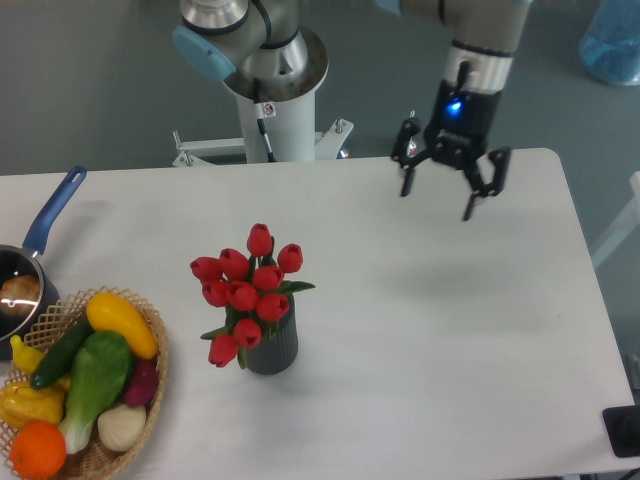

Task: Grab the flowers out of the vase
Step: 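Lower the open gripper over the red tulip stems above the vase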

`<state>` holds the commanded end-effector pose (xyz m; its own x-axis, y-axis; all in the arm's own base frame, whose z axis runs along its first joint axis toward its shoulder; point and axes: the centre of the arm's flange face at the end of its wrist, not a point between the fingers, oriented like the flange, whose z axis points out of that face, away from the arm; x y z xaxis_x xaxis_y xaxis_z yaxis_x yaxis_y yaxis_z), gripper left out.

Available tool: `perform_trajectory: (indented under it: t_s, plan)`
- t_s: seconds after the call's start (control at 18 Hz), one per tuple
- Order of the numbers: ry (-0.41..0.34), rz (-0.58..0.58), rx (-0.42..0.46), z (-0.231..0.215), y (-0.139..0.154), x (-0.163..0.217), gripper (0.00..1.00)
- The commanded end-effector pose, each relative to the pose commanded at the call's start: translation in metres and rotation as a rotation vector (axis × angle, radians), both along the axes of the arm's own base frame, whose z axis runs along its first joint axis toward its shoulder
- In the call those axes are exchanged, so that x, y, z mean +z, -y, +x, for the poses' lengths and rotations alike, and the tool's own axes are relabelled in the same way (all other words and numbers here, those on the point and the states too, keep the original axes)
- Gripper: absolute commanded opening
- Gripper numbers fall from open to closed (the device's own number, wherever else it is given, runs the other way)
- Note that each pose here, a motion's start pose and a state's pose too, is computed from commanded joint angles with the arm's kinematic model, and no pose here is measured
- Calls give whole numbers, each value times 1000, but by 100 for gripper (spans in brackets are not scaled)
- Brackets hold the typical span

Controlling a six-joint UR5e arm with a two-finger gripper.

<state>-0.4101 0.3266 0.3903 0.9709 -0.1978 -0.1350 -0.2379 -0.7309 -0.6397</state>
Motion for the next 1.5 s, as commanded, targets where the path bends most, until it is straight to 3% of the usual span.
perform_trajectory:
  t_s: [0.67, 1.0, 1.5]
  plan:
    - [61, -8, -155, 64, -56, -22, 100]
    - [146, 40, -158, 75, -66, -24, 100]
    - [176, 37, -179, 80, -76, -38, 100]
